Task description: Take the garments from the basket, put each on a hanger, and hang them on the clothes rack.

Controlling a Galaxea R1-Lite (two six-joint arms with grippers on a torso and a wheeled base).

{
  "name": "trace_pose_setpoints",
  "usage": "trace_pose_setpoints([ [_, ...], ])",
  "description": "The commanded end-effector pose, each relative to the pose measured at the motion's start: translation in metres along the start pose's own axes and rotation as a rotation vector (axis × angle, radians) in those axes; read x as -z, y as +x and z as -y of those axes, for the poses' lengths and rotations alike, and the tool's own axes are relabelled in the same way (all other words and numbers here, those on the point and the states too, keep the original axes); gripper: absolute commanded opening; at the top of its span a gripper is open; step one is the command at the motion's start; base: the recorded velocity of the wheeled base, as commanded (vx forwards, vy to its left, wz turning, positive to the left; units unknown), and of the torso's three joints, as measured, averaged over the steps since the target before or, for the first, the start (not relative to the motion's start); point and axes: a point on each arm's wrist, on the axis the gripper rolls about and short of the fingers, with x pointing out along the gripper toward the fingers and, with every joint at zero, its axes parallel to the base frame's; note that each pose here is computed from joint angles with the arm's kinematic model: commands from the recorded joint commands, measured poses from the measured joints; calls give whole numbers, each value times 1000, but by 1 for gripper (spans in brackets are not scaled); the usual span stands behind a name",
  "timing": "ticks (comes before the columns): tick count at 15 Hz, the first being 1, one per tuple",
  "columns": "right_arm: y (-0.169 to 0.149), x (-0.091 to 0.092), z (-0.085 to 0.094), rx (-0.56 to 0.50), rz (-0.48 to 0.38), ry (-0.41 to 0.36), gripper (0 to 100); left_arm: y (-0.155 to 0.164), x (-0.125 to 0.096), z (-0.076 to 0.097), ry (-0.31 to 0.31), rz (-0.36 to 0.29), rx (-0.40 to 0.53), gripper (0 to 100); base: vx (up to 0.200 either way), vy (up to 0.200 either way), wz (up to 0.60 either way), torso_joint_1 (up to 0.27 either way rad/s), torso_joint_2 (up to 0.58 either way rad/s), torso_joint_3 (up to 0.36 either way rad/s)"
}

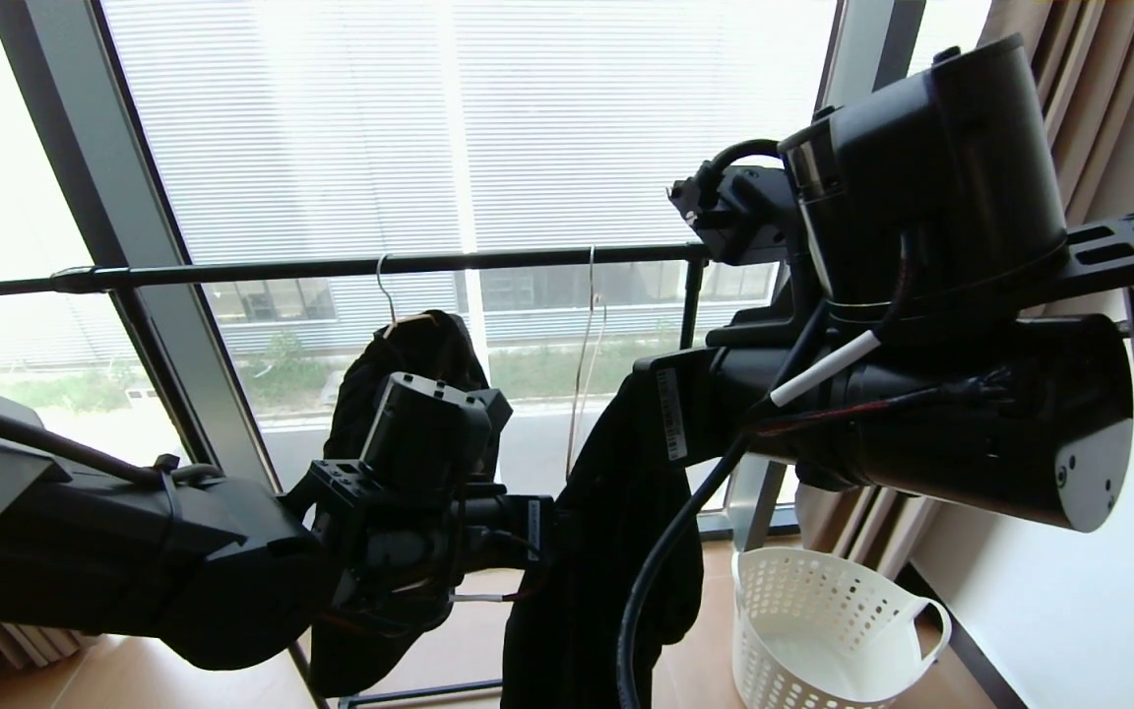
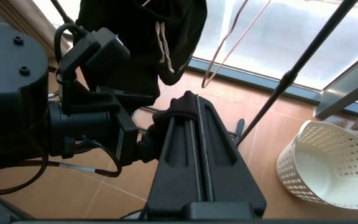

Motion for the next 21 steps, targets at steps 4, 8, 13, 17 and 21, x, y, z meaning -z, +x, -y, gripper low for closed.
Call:
trace_pose_setpoints([
  [4,-14,2,8,5,11,4,0,5,7,-1,3,-25,-11,100,0,0,0,0,0,0],
  [8,-13,-2,18,34,22,23,0,3,11,4,17,-16,-41,100,0,0,0,0,0,0],
  [13,0,-7,37,102,18,55,0,-31,14,19,44,24,11,0,0,0,0,0,0,0],
  [17,22,-12,54,164,42,93,0,-57,18,17,66,55,23,0,0,0,0,0,0,0],
  [21,34,2,73,233,-20,74,0,-70,11,10,50,99,13,0,0,0,0,0,0,0],
])
